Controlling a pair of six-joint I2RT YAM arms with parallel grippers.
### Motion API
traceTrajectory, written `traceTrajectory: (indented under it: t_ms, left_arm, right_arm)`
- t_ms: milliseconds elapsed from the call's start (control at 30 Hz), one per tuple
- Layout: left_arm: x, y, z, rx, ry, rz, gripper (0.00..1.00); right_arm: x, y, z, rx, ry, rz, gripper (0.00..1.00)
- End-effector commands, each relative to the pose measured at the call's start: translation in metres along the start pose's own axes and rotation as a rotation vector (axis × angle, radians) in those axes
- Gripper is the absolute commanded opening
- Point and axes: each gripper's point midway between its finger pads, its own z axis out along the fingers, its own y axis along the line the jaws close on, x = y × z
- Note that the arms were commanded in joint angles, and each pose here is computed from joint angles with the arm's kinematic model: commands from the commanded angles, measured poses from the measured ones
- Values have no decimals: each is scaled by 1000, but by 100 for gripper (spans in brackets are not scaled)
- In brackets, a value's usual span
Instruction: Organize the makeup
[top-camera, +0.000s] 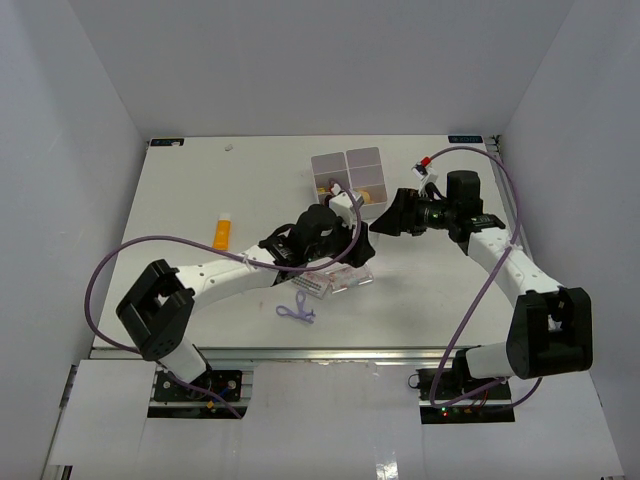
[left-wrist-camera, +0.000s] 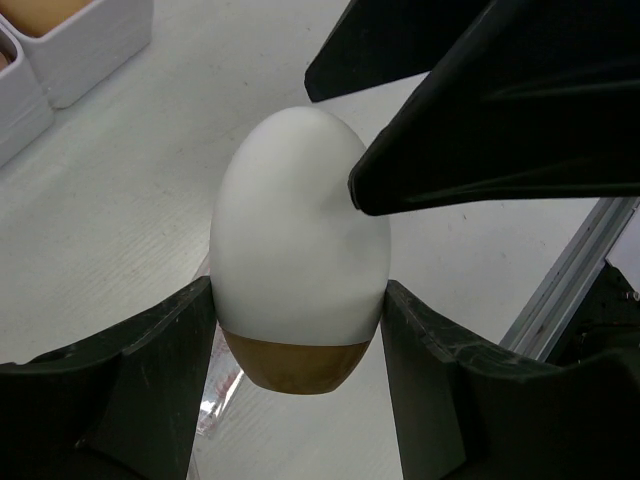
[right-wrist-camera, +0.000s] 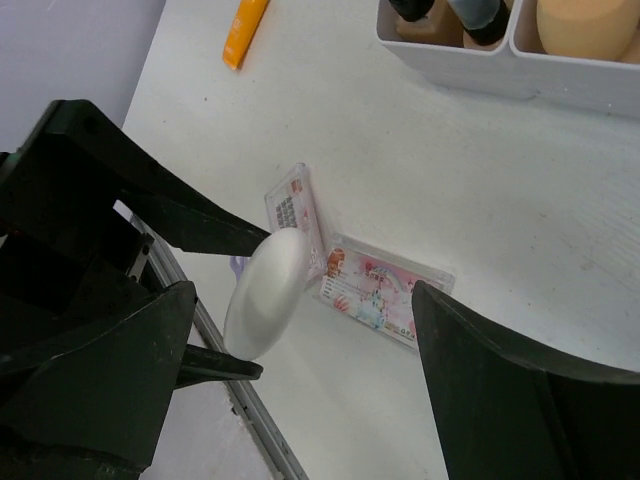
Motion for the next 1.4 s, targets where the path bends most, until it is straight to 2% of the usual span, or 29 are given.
traceTrajectory:
  t_ms: [0, 100, 300, 500, 567, 667, 767, 800, 867, 900, 933, 1200, 1367]
  left_arm:
    - [-43, -16, 2, 21, -115, 39, 7]
    - [-45, -19, 6, 13, -114, 57, 7]
    - [-48, -26, 12, 22, -114, 81, 10]
    - [-47, -24, 16, -6, -115, 87, 17]
    - [-46, -23, 16, -13, -114, 89, 27]
    - [-46, -21, 15, -24, -116, 88, 38]
    - [-48, -22, 12, -21, -124, 87, 56]
    - [-49, -21, 10, -23, -127, 86, 63]
    - [-53, -21, 4, -28, -143, 87, 85]
    - [-55, -21, 1, -32, -151, 86, 93]
    - [-58, -21, -2, -34, -162, 87, 97]
    - [-85, -19, -45, -84, -231, 104, 98]
    - [-74, 0, -87, -147, -194, 103, 98]
  right_arm:
    - [-3, 5, 5, -16, 16, 32, 85]
    - [-1, 8, 8, -34, 33, 40, 75]
    - [4, 11, 15, -57, 65, 62, 63]
    - [5, 12, 16, -71, 74, 67, 40]
    - [6, 12, 15, -76, 73, 53, 32]
    - [5, 13, 14, -83, 68, 2, 28]
    - [3, 17, 12, -104, 60, -35, 21]
    - [3, 18, 12, -110, 58, -46, 19]
    - [-1, 19, 11, -116, 52, -70, 17]
    - [-3, 19, 10, -118, 48, -84, 16]
    - [-6, 18, 9, -118, 43, -94, 16]
    - [-40, 0, 7, -38, 6, -243, 14]
    - [-85, -13, 12, 39, -43, -448, 13]
